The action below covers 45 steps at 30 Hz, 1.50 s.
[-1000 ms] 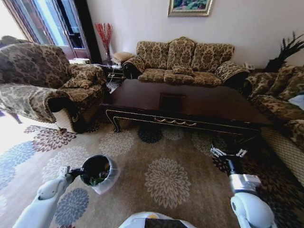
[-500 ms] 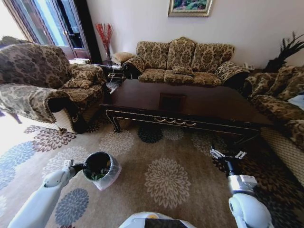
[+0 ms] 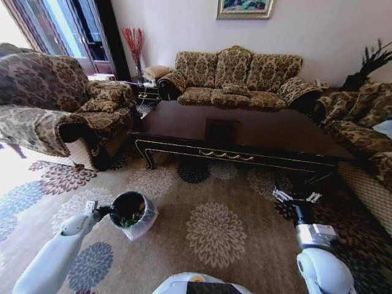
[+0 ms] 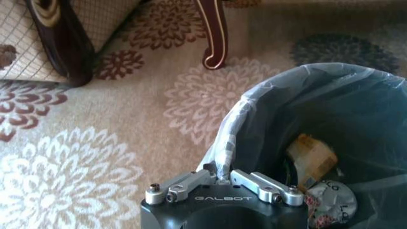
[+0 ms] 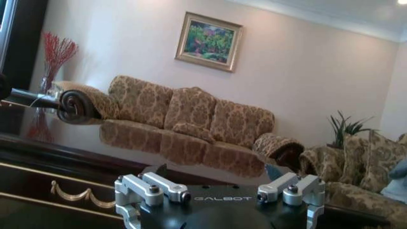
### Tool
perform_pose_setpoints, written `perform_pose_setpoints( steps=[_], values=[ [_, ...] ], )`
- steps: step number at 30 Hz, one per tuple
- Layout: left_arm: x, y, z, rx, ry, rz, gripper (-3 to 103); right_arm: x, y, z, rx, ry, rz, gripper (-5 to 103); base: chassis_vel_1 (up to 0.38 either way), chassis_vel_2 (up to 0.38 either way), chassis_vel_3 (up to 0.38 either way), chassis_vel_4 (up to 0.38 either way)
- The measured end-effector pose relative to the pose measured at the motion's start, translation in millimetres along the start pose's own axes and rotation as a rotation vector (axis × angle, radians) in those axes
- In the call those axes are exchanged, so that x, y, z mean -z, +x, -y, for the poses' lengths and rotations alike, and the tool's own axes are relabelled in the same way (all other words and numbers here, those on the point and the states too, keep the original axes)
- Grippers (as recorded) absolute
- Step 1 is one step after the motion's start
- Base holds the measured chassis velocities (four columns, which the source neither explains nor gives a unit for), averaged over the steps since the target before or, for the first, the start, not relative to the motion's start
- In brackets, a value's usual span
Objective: Move to the front of the table and place the trash on the table into the trash bin.
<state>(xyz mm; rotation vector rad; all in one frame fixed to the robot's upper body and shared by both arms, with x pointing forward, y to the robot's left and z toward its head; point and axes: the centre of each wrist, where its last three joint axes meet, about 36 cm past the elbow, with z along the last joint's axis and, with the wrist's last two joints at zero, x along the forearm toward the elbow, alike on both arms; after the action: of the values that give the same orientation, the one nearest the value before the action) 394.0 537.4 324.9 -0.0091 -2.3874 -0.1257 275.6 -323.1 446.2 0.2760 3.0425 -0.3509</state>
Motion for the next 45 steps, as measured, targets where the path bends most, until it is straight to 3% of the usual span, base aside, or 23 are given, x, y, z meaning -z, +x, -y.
perform_pose_setpoints(
  steps=[5,12,22,24,26,28,29,32,34,36,38,44,45],
  values=[
    [-8.8,-0.6,-5.4,-0.010,0.011,-0.023,0,-8.1,-2.2,-4.6,0.019,0.011,-0.013,100,0.000,0.000,0.000,0.000],
    [-10.7,-15.4,-14.5,-0.068,-0.051,-0.099,0,-3.1,-4.9,2.9,0.030,0.045,-0.013,100,0.000,0.000,0.000,0.000],
    [-1.3,-20.2,-17.9,-0.114,-0.059,-0.159,0,-8.0,-4.7,4.0,0.026,0.045,-0.026,100,0.000,0.000,0.000,0.000],
    [-0.1,-18.6,-24.4,-0.106,-0.061,-0.171,11,-11.4,-5.4,1.5,0.029,0.038,-0.028,100,0.000,0.000,0.000,0.000],
    [0.2,-17.8,-27.0,-0.099,-0.063,-0.174,11,-12.6,-5.6,0.8,0.029,0.035,-0.028,100,0.000,0.000,0.000,0.000],
    [3.2,-15.9,-35.2,-0.085,-0.070,-0.181,22,-15.3,-5.2,-0.5,0.025,0.028,-0.029,100,0.000,0.000,0.000,0.000],
    [3.2,-15.9,-35.2,-0.085,-0.070,-0.181,22,-15.3,-5.2,-0.5,0.025,0.028,-0.029,100,0.000,0.000,0.000,0.000],
    [10.8,-14.6,-41.5,-0.073,-0.076,-0.176,37,-17.4,-4.6,0.2,0.017,0.024,-0.029,100,0.000,0.000,0.000,0.000],
    [12.3,-14.4,-42.3,-0.072,-0.076,-0.174,37,-17.5,-4.6,0.4,0.016,0.024,-0.029,100,0.000,0.000,0.000,0.000],
    [14.8,-14.0,-43.8,-0.071,-0.075,-0.170,54,-17.0,-5.4,1.1,0.012,0.023,-0.025,100,0.000,0.000,0.000,0.000],
    [15.0,-14.0,-43.8,-0.072,-0.074,-0.169,54,-16.8,-5.8,1.3,0.011,0.022,-0.024,100,0.000,0.000,0.000,0.000],
    [23.5,-7.1,-42.8,-0.087,-0.060,-0.112,81,-16.2,-8.0,2.4,0.011,0.020,-0.019,100,0.000,0.000,0.000,0.000],
    [23.5,-7.1,-42.8,-0.087,-0.060,-0.112,81,-16.2,-8.0,2.4,0.011,0.020,-0.019,100,0.000,0.000,0.000,0.000]
  ],
)
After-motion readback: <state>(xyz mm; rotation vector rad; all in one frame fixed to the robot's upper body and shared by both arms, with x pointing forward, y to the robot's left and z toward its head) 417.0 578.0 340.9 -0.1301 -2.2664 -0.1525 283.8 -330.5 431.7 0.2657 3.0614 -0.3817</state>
